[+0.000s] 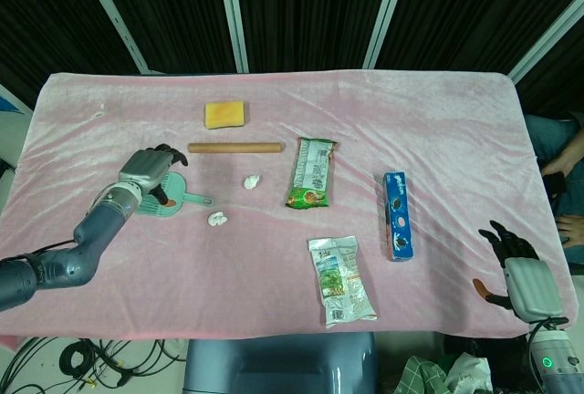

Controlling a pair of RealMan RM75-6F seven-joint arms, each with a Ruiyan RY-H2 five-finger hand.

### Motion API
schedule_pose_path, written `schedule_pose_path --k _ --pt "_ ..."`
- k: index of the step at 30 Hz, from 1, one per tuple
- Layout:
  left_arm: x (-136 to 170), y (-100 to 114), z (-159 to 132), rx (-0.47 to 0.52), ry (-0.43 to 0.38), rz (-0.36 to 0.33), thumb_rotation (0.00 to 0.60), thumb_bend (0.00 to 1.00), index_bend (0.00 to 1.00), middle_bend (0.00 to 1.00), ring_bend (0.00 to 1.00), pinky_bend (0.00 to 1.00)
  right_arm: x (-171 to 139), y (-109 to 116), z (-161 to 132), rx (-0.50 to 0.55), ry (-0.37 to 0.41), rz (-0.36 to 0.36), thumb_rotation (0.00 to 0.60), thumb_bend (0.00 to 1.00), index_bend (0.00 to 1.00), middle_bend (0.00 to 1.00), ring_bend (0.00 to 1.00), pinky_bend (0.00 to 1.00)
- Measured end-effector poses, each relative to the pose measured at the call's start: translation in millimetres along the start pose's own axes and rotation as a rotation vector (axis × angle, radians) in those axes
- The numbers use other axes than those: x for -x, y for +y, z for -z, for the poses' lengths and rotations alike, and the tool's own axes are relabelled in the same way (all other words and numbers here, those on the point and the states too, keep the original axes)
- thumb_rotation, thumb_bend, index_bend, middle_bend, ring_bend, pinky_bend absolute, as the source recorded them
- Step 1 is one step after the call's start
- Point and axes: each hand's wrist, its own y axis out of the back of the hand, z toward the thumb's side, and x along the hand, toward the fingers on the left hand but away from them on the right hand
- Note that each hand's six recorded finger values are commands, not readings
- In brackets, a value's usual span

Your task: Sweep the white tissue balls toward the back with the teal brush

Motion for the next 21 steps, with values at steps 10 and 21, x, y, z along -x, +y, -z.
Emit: schedule_pose_path --k 10,21 --pt "45.3 24.1 12.4 0.033 -0.029 -0.148 0.600 0.10 0.24 0.19 0.05 0.16 0.7 1.7 0.9 -0.008 0.001 0.006 0.600 0.20 0.17 0.05 0.11 0.16" --pt "157.6 -7.8 81.1 0.027 0.009 -0.380 0.600 0.10 0.24 0.18 0.05 0.13 1.3 7.6 1.4 -0.071 0.007 0.054 0.600 0.20 0.17 0.05 0.09 0.15"
